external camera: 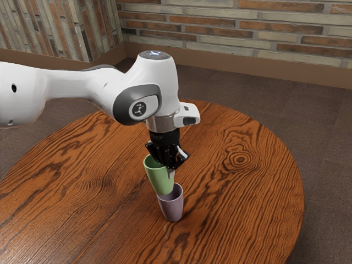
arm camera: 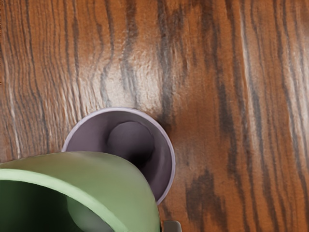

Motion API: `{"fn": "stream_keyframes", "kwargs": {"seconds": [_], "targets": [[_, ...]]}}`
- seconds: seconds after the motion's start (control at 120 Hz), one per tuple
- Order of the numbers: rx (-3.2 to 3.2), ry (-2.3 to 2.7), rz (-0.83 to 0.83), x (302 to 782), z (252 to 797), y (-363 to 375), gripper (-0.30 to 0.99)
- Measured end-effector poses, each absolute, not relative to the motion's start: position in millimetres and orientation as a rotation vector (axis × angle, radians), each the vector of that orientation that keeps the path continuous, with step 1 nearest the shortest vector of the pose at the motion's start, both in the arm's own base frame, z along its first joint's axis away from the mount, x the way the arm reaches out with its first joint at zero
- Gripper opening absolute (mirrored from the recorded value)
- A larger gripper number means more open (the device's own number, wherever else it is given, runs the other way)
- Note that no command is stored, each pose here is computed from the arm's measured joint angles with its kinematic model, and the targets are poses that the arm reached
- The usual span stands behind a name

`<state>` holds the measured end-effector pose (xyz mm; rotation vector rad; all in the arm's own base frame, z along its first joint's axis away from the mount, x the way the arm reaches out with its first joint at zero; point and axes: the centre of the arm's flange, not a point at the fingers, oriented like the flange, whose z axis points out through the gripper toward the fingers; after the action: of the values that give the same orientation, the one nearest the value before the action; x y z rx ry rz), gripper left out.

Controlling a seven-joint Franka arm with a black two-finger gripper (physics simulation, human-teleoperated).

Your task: Place the left cup onto the right cup

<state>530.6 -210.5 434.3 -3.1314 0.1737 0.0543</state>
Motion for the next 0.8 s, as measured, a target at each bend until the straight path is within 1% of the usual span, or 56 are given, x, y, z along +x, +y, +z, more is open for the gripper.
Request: {"fn": "stream_keyframes", "kwargs": {"seconds": [0.8], "targets": [[-3.131, 0.114, 0.069, 536.6, 416.5, -220.4, -0.09]]}}
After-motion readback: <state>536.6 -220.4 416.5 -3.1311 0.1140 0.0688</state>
